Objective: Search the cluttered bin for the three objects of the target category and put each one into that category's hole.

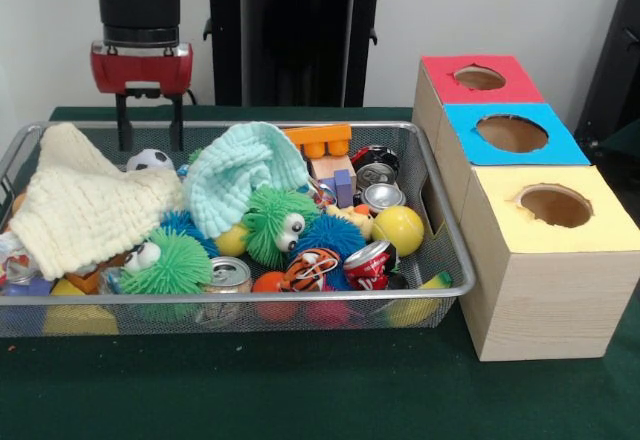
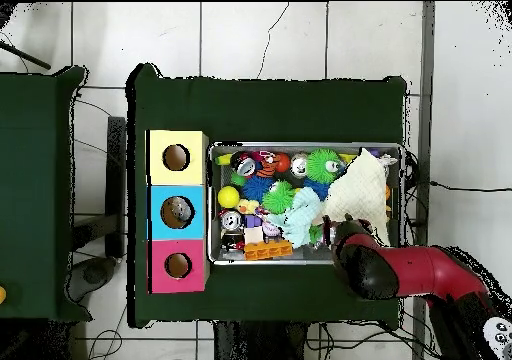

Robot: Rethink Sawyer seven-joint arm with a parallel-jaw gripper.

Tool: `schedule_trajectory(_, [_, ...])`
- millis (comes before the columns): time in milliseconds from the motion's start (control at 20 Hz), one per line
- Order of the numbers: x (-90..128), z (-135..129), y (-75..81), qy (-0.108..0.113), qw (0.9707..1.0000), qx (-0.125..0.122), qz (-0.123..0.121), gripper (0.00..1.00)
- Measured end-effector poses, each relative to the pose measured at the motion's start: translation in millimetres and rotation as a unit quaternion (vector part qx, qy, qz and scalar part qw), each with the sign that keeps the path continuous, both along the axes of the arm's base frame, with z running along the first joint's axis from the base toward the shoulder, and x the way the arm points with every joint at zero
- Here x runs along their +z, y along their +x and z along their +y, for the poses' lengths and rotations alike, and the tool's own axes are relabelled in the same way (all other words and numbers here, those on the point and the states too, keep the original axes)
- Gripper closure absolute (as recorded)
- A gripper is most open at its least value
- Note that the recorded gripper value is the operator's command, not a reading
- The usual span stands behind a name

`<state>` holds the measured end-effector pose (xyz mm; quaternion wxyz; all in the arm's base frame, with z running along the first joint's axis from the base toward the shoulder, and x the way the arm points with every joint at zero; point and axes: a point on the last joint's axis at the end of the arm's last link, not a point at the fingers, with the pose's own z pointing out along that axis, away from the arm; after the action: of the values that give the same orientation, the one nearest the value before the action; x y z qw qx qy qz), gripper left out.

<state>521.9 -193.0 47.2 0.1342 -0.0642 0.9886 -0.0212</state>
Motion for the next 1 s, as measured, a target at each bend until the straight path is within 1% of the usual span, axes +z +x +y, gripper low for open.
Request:
schedule_trajectory(150, [-4,-9,6.7,-0.001,0.9999,0.002,-0.010,0.00])
schedule_trajectory(350, [-10,-16,8.2,-0.003,0.9998,0.008,-0.017,0.00])
schedule_trajectory(650, [-16,-15,5.7,-0.005,0.9995,0.021,-0.021,0.00])
schedule_trajectory(1000, [-16,-14,7.8,-0.005,0.9994,0.025,-0.024,0.00])
